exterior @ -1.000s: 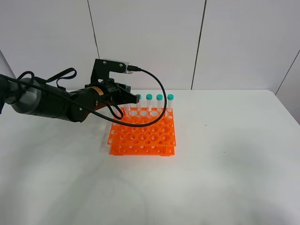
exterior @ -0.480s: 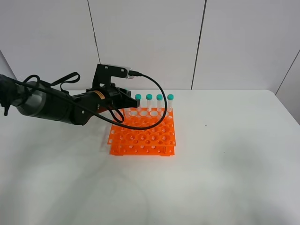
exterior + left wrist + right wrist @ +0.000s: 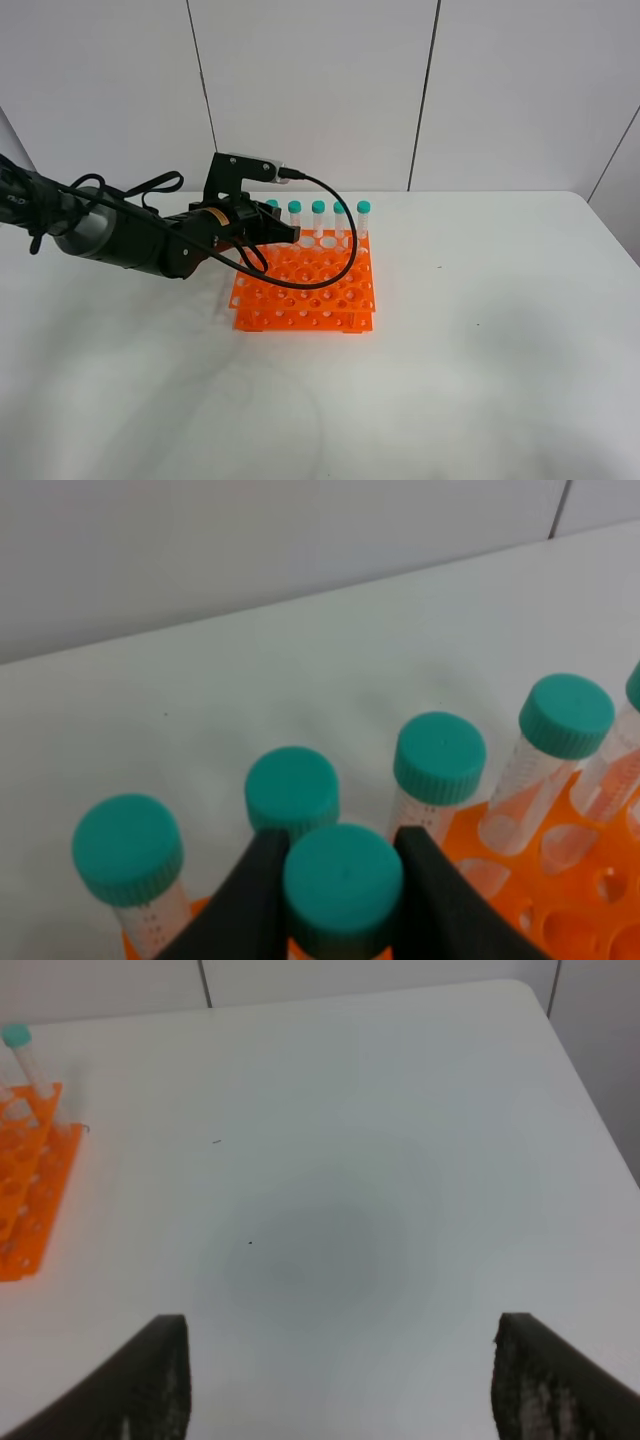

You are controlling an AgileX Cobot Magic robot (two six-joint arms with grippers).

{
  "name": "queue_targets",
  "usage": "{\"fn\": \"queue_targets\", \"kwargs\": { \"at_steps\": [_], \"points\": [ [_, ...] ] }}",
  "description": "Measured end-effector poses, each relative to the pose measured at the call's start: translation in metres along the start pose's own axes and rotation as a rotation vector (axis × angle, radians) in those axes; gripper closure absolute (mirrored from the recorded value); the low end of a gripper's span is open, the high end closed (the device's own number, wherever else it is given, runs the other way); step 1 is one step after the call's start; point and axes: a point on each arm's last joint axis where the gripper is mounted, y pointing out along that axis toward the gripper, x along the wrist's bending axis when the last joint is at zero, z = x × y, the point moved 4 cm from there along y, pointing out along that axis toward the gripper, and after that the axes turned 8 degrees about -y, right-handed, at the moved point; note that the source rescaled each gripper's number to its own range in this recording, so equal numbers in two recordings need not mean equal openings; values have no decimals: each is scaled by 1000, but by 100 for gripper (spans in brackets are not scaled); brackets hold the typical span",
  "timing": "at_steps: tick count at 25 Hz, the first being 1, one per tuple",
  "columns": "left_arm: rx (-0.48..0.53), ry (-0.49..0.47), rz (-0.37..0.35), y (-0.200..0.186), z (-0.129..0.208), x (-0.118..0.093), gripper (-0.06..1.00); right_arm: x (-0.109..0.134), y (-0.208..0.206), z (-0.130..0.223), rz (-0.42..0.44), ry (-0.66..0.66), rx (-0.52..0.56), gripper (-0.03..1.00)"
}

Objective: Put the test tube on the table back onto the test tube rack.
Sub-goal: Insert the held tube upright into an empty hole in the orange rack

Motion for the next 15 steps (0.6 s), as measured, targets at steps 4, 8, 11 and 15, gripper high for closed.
{"fn": "queue_targets", "kwargs": {
  "at_steps": [4, 8, 11, 15],
  "points": [
    [-7, 0, 1, 0, -1, 0, 94, 0, 0, 0, 0, 0, 0, 13],
    [-8, 0, 1, 0, -1, 0, 94, 0, 0, 0, 0, 0, 0, 13],
    [-8, -6, 1, 0, -1, 0, 94, 0, 0, 0, 0, 0, 0, 13],
    [-7, -20, 1, 0, -1, 0, 94, 0, 0, 0, 0, 0, 0, 13]
  ]
}}
